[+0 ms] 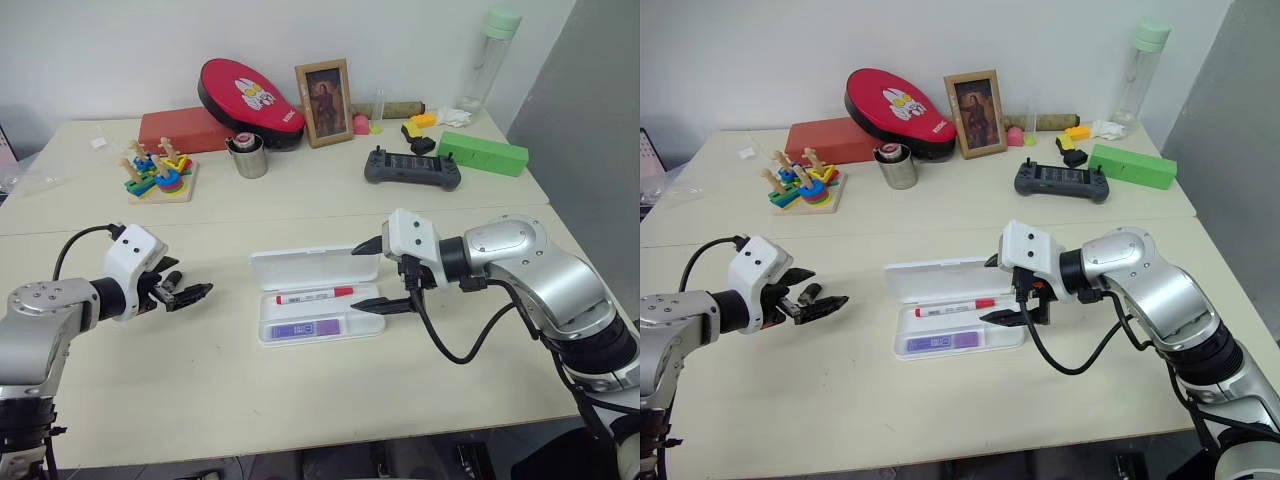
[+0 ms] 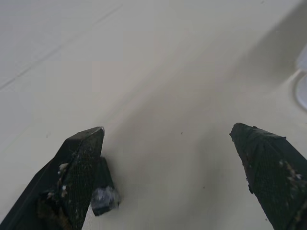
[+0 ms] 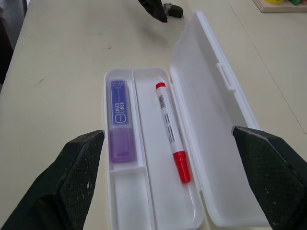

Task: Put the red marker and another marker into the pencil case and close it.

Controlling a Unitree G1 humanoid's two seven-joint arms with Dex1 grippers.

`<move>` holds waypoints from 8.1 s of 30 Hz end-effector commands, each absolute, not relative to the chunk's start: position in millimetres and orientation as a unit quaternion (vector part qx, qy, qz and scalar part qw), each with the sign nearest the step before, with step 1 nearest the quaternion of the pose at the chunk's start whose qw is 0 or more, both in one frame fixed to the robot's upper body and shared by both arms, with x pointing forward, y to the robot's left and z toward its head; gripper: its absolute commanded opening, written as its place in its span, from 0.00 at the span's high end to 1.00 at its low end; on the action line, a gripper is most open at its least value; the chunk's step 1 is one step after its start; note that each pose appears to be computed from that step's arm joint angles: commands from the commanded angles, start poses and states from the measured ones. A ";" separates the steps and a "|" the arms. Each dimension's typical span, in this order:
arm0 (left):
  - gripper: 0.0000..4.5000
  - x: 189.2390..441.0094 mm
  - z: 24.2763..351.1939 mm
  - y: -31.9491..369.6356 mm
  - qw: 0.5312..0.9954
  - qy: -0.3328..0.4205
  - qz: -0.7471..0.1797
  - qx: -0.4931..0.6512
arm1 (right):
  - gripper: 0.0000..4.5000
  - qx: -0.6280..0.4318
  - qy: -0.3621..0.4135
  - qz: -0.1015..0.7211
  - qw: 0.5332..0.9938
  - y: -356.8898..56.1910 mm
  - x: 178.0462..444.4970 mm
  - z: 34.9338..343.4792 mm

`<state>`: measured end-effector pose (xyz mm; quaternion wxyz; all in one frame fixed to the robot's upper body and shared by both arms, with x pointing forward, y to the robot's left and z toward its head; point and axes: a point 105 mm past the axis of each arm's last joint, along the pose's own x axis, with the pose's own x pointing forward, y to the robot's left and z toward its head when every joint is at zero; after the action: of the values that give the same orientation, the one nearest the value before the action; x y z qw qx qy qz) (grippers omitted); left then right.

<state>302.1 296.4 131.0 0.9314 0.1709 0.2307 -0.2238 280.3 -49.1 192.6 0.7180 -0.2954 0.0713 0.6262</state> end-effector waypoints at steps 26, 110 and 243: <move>0.24 320.6 86.9 323.2 0.950 0.282 -0.126 0.043 | 0.00 -0.313 0.048 0.626 0.713 -45.8 274.2 202.7; 0.90 227.0 174.5 202.6 0.791 0.214 -0.498 0.285 | 0.00 -0.320 0.055 0.635 0.701 -57.8 274.0 197.2; 0.00 262.1 175.6 234.0 0.888 0.176 -0.376 0.197 | 1.00 -0.407 0.033 0.503 0.761 -95.5 396.6 215.6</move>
<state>263.1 236.9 164.9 0.8886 0.1916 0.1936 -0.3690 395.6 -99.0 196.8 0.7611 -0.4000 0.0622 0.5068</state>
